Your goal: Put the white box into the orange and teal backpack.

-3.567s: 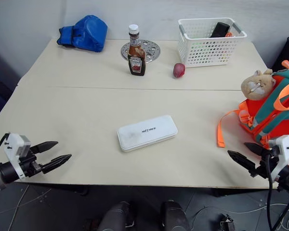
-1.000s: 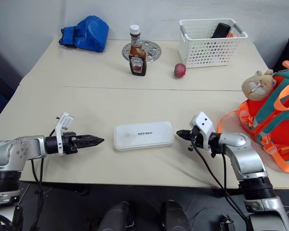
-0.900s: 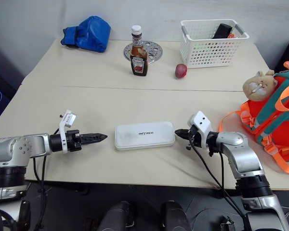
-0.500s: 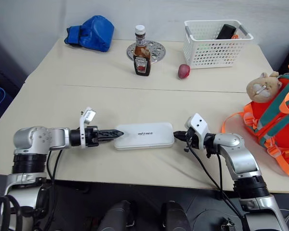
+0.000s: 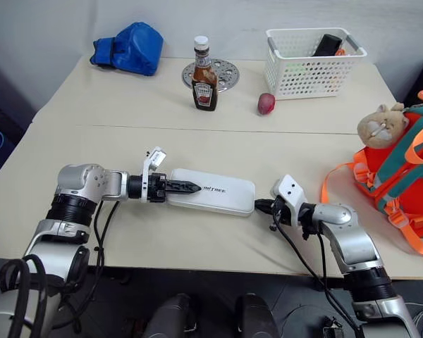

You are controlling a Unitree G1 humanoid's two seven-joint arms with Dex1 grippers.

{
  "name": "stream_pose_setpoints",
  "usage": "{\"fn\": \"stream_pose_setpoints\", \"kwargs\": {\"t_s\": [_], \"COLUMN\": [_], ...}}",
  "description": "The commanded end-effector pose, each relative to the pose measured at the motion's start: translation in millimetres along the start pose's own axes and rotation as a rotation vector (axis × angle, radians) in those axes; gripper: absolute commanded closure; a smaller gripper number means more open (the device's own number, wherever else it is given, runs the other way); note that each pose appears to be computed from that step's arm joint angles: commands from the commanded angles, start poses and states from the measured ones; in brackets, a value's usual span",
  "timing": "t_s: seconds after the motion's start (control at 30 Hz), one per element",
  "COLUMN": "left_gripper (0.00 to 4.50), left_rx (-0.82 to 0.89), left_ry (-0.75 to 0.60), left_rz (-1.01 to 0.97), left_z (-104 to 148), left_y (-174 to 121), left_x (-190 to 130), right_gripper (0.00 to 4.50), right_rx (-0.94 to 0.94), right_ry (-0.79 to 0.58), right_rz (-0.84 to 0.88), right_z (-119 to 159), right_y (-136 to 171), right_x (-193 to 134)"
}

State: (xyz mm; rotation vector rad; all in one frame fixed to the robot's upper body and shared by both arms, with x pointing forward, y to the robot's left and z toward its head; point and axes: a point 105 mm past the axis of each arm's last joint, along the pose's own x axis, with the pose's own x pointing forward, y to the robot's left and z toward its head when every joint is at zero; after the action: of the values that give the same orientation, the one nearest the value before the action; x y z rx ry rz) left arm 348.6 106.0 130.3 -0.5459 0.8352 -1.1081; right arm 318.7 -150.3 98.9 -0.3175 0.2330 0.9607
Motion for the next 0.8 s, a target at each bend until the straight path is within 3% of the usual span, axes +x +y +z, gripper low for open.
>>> {"fn": "stream_pose_setpoints", "kwargs": {"t_s": [0.03, 0.2, 0.33, 0.5, 0.6, 0.8], "left_gripper": [1.7, 3.09, 3.18, 3.18, 3.18, 3.18], "left_rx": [0.065, 0.083, 0.105, 0.195, 0.307, 0.394], "left_ry": [0.026, 0.028, 0.013, -0.099, -0.13, -0.299], "left_rz": [-0.066, -0.104, -0.137, -0.246, -0.2, -0.166], "left_z": [4, 1, -1, 8, 4, -9], "left_y": [-14, -18, -23, -57, -68, -81], "left_x": [-4, -6, -11, -38, -53, -80], "right_gripper": [4.5, 4.5, 4.5, 4.5, 3.9, 1.92], "right_rx": [-0.015, 0.001, 0.009, 0.082, 0.198, 0.381], "right_ry": [-0.002, -0.014, -0.024, -0.067, -0.125, -0.205], "right_rz": [0.005, 0.008, -0.003, -0.142, -0.266, -0.605], "right_z": [1, 1, 3, 8, 12, -3], "right_y": [5, 10, 11, -1, -11, -19], "right_x": [-2, -6, -12, -42, -79, -173]}}
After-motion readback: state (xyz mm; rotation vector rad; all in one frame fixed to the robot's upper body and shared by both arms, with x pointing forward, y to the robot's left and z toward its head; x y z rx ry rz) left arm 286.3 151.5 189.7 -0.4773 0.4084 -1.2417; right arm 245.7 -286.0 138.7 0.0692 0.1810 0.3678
